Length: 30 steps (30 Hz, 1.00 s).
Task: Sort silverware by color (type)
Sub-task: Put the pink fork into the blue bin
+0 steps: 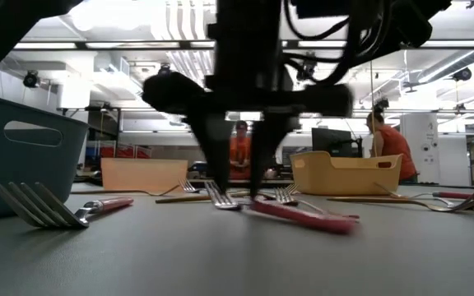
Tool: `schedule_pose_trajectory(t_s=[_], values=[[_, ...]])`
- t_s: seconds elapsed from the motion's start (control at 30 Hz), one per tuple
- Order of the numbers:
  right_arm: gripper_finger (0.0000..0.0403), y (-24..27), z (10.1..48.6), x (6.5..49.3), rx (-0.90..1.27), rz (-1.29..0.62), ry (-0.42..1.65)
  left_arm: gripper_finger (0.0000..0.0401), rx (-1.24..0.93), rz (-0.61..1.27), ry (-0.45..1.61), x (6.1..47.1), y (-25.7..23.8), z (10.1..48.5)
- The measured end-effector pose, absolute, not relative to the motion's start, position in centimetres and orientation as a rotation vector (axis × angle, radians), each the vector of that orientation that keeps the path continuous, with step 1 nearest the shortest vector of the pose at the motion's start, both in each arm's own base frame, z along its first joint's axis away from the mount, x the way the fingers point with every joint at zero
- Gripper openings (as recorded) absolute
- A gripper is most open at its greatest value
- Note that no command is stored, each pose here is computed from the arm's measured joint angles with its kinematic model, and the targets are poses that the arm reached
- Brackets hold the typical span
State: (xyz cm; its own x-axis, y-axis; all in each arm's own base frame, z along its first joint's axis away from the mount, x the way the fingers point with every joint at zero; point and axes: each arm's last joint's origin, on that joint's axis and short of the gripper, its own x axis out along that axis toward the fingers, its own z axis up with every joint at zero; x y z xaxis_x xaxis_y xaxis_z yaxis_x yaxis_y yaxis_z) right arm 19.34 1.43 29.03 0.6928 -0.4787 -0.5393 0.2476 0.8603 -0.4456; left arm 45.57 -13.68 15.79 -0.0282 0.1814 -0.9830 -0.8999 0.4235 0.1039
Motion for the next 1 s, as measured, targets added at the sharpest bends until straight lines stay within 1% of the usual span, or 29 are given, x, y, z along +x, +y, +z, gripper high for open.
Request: schedule_pose_trajectory(t_s=[0.13,0.23,0.4,0.5,0.77,1.0], values=[[0.0059,1.4,29.0,19.3,-0.355,-0.415,0.695,0.0119,-0.64,1.011,1.397,44.9,-13.2,16.0],[0.0059,1.4,29.0,19.3,-0.354,-0.414,0.695,0.0119,-0.667,1.002,1.41,44.9,-13.3,16.4],[0.0059,1.4,29.0,19.3,-0.354,-0.414,0.695,0.0119,-0.751,0.986,1.363,45.4,-13.7,17.2],[0.0059,1.4,29.0,19.3,-0.354,-0.414,0.695,0.0119,-0.762,0.986,1.351,45.5,-13.8,17.4],[0.0059,1.4,29.0,19.3,-0.355,-0.414,0.697,0.0119,-0.736,1.008,1.371,45.6,-13.7,15.5],[0.0059,1.4,29.0,19.3,-0.355,-0.414,0.697,0.0119,-0.713,1.004,1.375,45.7,-13.8,14.9]])
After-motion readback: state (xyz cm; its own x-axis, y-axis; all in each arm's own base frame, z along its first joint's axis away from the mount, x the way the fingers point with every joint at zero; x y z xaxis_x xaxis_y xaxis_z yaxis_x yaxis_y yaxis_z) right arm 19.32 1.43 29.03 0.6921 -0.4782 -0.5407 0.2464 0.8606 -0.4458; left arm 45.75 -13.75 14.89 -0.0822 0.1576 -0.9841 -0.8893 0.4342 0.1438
